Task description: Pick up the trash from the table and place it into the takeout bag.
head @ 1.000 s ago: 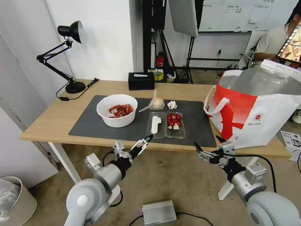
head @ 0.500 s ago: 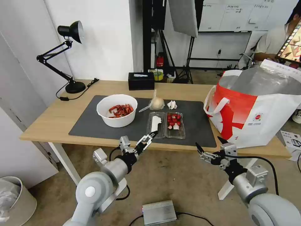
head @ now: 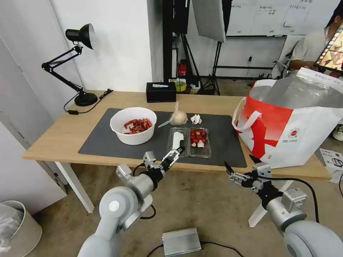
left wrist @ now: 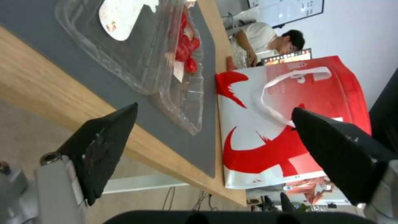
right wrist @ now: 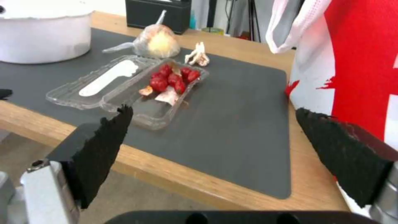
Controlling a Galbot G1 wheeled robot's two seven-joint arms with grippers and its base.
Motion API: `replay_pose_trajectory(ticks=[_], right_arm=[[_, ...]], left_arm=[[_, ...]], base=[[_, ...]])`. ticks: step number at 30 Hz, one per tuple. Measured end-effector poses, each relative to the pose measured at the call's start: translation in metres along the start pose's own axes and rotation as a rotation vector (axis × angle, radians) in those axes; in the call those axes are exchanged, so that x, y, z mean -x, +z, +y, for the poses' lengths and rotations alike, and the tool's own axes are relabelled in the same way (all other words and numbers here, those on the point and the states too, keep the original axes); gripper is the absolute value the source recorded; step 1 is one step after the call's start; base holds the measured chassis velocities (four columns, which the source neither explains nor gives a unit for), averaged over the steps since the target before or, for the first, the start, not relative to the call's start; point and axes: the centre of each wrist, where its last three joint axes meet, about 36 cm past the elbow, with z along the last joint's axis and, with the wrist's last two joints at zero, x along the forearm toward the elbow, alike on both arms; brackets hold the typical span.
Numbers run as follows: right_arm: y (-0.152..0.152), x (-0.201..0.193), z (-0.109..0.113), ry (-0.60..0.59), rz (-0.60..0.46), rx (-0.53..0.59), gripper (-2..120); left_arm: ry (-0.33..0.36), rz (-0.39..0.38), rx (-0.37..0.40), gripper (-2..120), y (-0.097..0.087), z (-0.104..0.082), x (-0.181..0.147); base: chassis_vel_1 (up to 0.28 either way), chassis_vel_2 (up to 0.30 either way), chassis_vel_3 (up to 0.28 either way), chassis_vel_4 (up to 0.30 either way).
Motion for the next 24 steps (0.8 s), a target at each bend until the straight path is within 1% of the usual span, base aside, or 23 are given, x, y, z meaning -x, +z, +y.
replay_pose_trajectory(ticks=[4,6,8,11,18,24], right_arm=[[0.001,0.0,0.0,0.002,0.0,0.001,100],[0.002,0.0,-0.001,0.006,0.0,0.002,100],[0.002,0.0,-0.001,0.007,0.0,0.002,100],[0.003,0.001,-0.002,0.009,0.0,0.002,100],[0.005,0.002,-0.002,0.012,0.002,0.001,100],[0.005,0.002,-0.002,0.015,0.003,-0.001,100]], left_arm=[[-0.008,0.004,-0.004,100,0.0,0.0,0.006],[-0.034,0.007,-0.014,100,0.001,0.0,0.012],[-0.04,0.006,-0.018,100,0.0,0.0,0.014],[-0.067,0.01,-0.041,100,-0.001,-0.005,0.021],[-0.086,0.009,-0.06,100,-0.002,-0.014,0.029],[-0.134,0.02,-0.074,100,-0.001,-0.021,0.042]], base=[[0.0,0.0,0.0,0.0],[0.0,0.0,0.0,0.0],[0.0,0.0,0.0,0.0],[0.0,0.0,0.0,0.0],[0.0,0.0,0.0,0.0],[0.0,0.0,0.0,0.0]])
